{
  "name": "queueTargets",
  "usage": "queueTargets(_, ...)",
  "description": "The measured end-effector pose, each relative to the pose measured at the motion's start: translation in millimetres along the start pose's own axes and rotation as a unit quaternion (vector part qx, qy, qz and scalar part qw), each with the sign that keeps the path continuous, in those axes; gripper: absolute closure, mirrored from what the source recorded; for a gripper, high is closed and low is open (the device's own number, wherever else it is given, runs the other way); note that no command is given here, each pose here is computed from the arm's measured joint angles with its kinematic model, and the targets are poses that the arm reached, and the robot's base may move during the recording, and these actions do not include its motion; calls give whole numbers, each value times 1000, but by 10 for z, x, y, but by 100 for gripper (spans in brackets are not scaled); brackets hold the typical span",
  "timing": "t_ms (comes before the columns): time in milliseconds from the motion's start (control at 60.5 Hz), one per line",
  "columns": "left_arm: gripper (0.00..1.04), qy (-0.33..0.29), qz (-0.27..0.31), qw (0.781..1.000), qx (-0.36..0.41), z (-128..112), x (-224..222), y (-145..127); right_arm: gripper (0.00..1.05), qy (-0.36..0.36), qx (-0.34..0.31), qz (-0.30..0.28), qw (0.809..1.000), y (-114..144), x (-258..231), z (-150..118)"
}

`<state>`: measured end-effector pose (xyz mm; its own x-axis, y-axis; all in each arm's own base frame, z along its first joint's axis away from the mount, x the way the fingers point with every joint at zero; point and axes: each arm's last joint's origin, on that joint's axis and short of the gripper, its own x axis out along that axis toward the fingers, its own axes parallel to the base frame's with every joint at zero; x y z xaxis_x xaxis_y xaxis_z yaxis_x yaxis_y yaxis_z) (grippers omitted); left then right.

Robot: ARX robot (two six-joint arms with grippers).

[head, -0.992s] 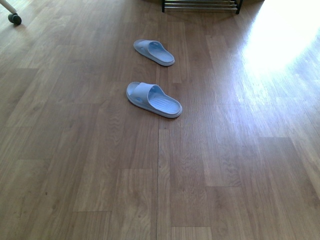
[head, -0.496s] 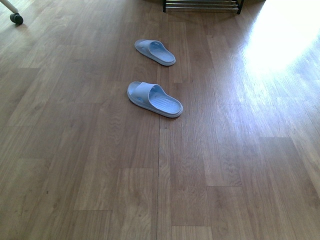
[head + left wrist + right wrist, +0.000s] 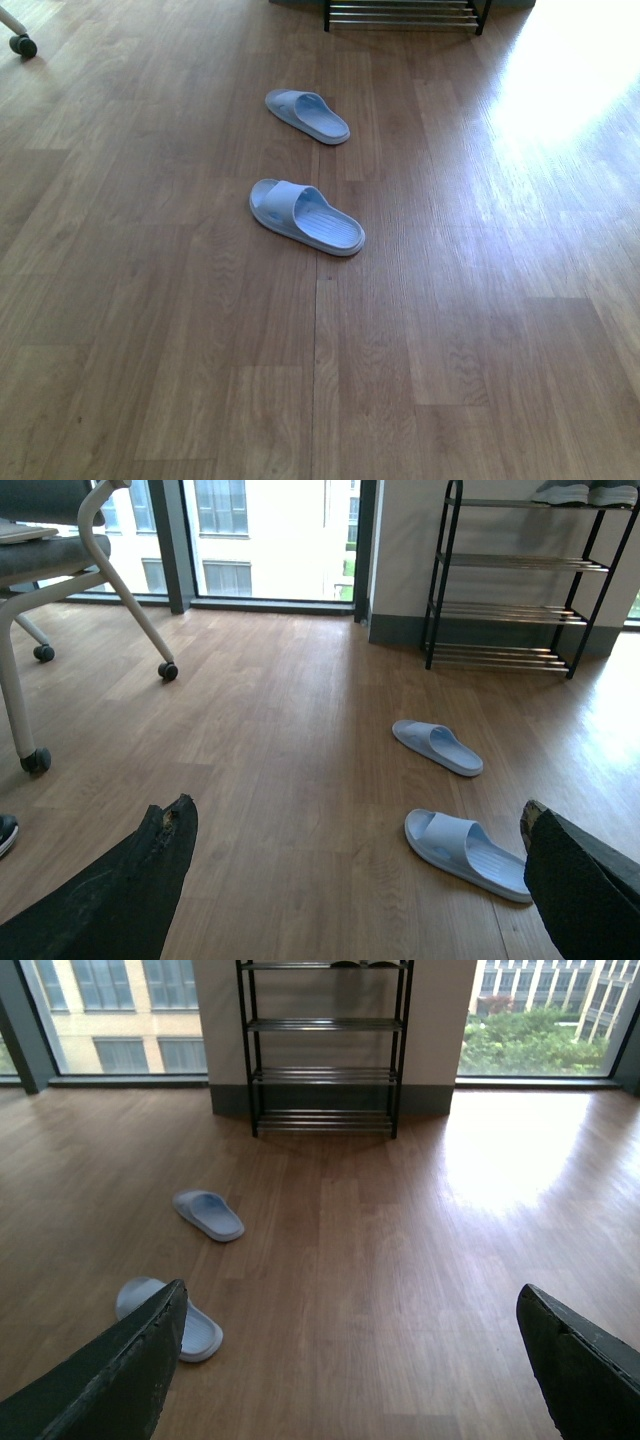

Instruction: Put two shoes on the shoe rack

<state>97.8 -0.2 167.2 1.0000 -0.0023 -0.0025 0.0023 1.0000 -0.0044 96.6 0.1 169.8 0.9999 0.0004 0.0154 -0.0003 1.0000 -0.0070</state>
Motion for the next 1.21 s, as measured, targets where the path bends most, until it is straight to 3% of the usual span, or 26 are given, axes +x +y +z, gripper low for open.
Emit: queueTargets(1208, 9, 0, 0, 1000, 0, 0, 0, 0, 9, 0, 0, -1, 1000, 0, 0, 0)
